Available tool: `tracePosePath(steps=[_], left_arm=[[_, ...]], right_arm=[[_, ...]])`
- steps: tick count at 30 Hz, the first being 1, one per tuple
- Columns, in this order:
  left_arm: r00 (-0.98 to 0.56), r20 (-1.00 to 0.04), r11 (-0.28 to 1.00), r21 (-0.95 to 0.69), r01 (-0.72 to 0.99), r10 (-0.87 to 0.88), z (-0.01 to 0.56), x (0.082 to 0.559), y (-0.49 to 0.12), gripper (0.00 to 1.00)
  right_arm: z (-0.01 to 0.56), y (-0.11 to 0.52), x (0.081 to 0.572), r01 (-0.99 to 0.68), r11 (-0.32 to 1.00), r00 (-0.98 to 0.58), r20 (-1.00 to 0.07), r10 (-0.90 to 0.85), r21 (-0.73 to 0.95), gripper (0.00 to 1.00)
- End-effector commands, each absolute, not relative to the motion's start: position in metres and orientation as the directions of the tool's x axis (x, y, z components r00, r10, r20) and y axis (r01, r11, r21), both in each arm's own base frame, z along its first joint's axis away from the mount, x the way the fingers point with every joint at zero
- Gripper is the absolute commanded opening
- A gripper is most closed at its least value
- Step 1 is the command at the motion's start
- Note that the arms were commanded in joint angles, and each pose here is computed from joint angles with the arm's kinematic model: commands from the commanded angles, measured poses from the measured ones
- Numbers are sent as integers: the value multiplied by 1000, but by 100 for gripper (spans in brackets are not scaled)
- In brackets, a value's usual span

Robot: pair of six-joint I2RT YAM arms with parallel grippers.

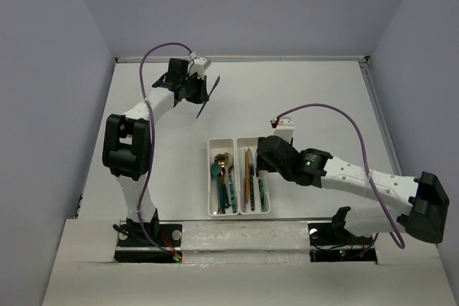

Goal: Sort the eating utensils into containers

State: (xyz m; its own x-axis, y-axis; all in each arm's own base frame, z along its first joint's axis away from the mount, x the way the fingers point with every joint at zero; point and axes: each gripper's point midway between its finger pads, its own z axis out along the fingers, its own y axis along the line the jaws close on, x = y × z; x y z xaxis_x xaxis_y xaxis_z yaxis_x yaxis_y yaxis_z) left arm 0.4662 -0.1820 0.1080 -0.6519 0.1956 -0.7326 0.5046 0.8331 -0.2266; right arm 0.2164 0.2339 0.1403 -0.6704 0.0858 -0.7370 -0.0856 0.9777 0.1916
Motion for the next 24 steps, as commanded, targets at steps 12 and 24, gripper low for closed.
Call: tracePosePath(steps=[12,24], left_arm=[[-242,-968,699,-215,682,-62,331,382,-186,0],[-140,-966,623,-248,742,-217,379,329,-189,0]], right_arm=[[322,388,312,-654,637,-263,-912,314,408,82],[356,417,320,-792,519,-85,-899,430,323,72]])
